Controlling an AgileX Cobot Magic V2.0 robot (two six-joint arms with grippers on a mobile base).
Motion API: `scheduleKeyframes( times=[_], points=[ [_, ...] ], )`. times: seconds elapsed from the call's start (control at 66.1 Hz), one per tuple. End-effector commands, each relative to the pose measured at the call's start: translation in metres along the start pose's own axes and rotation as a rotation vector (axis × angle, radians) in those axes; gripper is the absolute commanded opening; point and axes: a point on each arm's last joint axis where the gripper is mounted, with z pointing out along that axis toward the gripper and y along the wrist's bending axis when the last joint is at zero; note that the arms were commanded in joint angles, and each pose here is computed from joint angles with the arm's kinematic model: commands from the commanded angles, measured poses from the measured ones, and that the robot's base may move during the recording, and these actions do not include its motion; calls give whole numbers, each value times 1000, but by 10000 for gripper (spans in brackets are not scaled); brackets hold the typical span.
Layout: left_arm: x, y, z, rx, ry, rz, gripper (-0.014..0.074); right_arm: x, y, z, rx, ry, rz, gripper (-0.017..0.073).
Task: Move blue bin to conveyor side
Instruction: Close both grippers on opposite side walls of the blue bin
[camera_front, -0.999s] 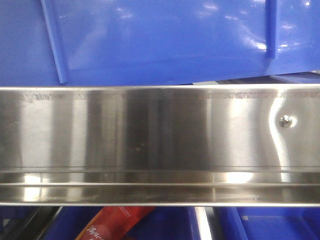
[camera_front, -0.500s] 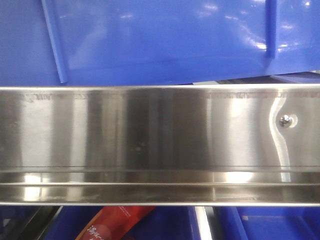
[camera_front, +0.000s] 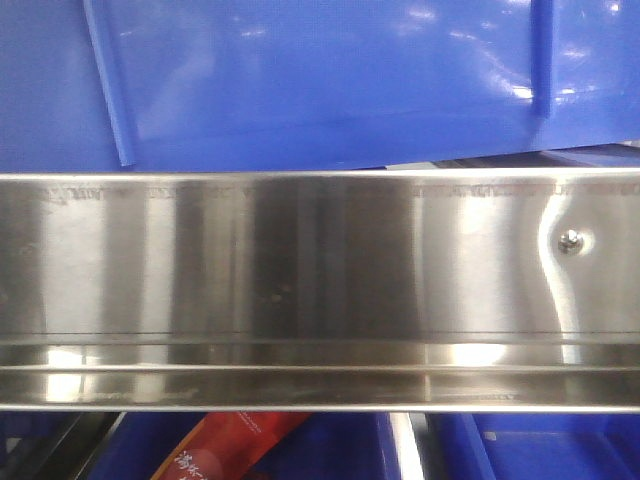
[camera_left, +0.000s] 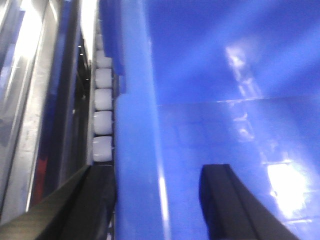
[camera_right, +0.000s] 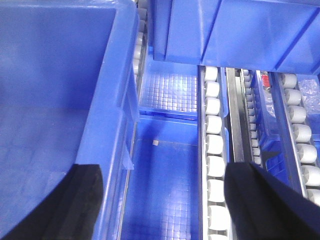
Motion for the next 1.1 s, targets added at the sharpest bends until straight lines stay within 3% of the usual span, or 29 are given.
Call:
scheduleKeyframes(
  times=[0.0,0.106,0.651,0.833,1.09],
  points=[
    [0,-1,4,-1,13,-23,287,-1,-1,-2,16,-12,-8,393],
    [0,-1,4,-3,15,-54,287,-2,-1,-2,17,-18,-8,393],
    [3,-1,5,-7,43,-55,287,0,0,21,-17,53,5,393],
    [3,-1,5,-7,43,-55,287,-1,10,22,-114,46,42,393],
    [2,-1,5,-6,37,-55,287,-1,12,22,-117,47,36,393]
  ],
)
